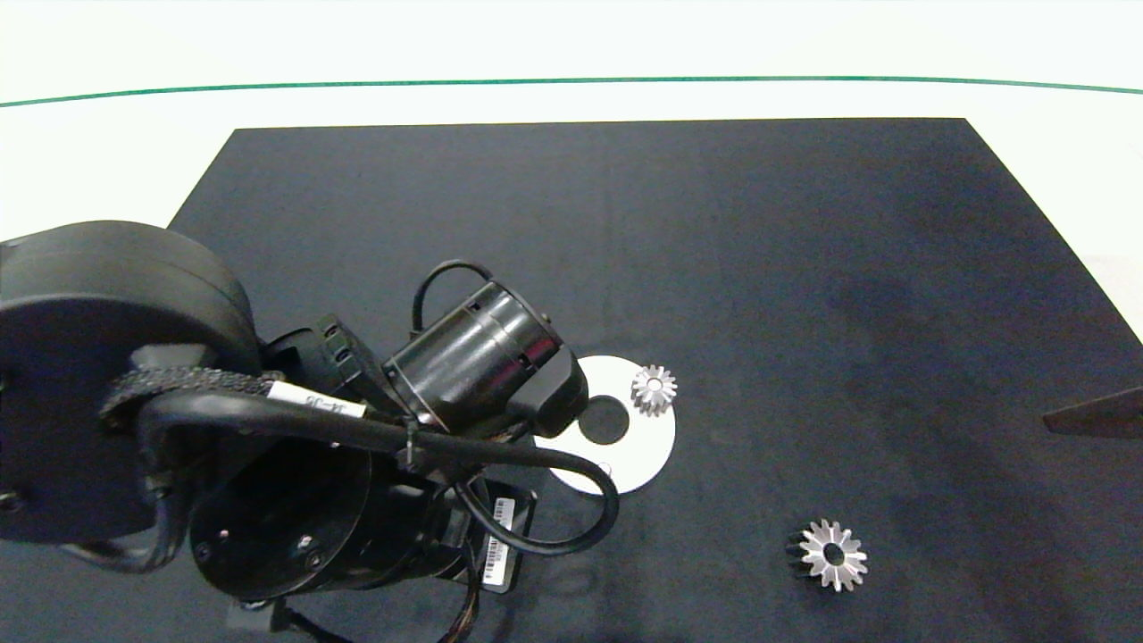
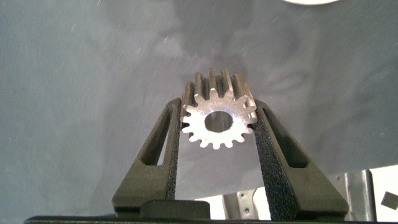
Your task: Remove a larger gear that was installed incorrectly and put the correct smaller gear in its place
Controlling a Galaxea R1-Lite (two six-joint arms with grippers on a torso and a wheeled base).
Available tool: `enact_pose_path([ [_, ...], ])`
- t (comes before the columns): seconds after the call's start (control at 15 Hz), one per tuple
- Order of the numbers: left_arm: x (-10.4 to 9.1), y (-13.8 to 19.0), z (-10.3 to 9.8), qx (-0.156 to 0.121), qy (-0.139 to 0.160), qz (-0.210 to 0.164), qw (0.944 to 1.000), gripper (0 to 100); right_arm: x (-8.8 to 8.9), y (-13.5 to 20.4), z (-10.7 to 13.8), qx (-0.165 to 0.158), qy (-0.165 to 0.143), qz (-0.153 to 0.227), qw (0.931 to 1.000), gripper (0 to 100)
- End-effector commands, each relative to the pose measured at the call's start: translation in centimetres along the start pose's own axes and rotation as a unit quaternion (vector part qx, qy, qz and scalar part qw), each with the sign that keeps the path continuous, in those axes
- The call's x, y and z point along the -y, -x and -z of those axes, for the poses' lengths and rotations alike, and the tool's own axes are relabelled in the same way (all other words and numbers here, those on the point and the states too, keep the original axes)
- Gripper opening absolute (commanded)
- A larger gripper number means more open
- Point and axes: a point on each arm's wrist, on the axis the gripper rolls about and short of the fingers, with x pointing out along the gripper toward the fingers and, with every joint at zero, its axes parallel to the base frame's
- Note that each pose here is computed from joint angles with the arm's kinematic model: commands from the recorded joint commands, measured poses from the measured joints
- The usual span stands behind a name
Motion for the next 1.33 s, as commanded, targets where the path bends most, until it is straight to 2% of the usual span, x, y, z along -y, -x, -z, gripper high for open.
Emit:
enact_pose_path([
  [0.07,1.9,-1.3,-1.3,0.0,-0.013,0.001,0.9999,13,1.1,0.5,0.1,0.017,-0.011,0.026,0.9995,100],
  [0.2,2.7,-1.4,-1.9,0.006,-0.041,0.007,0.9991,13,1.3,0.9,0.2,0.023,-0.013,0.031,0.9992,100],
  [0.33,3.9,-1.7,-2.9,0.015,-0.051,0.015,0.9985,13,1.2,1.7,0.5,0.036,-0.011,0.033,0.9987,100],
  [0.53,5.4,-1.6,-3.7,0.007,-0.064,0.015,0.9978,13,1.2,1.8,0.6,0.038,-0.006,0.033,0.9987,100],
  [1.0,8.1,-1.6,-4.5,0.001,-0.086,0.022,0.9961,13,1.1,2.5,1.0,0.048,-0.005,0.034,0.9983,100],
  [1.33,8.8,-2.5,-5.5,0.002,-0.087,0.019,0.996,13,1.1,2.4,0.9,0.047,-0.001,0.034,0.9983,100],
])
